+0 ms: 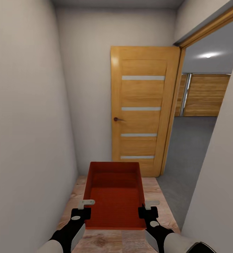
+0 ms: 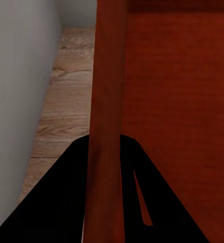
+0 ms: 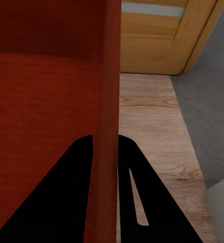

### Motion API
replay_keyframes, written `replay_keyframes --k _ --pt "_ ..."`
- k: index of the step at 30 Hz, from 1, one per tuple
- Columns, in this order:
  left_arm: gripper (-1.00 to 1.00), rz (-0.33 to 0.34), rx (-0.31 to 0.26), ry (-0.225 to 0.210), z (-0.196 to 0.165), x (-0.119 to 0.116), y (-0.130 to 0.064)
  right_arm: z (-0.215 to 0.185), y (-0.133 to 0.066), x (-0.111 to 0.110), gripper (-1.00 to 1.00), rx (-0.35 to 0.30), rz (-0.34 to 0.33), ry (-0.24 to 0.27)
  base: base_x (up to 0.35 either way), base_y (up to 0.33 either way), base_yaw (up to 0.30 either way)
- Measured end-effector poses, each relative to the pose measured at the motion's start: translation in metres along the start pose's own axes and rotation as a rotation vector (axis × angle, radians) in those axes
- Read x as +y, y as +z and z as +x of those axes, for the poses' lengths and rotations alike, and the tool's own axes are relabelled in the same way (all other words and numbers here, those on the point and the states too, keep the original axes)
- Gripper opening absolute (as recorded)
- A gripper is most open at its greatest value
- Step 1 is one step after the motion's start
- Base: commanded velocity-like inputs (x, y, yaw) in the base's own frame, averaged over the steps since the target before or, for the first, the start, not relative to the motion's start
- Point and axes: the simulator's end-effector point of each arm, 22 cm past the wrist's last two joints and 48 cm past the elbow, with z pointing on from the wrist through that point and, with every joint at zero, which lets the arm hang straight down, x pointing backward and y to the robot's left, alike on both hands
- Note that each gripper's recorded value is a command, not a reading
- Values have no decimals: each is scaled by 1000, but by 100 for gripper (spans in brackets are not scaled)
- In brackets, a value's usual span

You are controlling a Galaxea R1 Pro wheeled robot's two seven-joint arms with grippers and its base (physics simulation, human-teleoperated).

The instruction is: Move the two storage containers from the living room to the garage. In the garage, place one container on the floor and stack the other container on top of it (either order is fine).

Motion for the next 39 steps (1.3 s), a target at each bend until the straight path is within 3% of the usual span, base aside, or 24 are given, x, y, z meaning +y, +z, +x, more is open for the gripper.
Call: replay_keyframes --k 12,39 --pt "-100 -5 2 -1 1 0 0 -1 0 0 -100 -1 3 -7 41 47 -237" --pt "-100 -3 2 -2 1 0 0 -1 0 0 -100 -1 3 -7 191 259 -283"
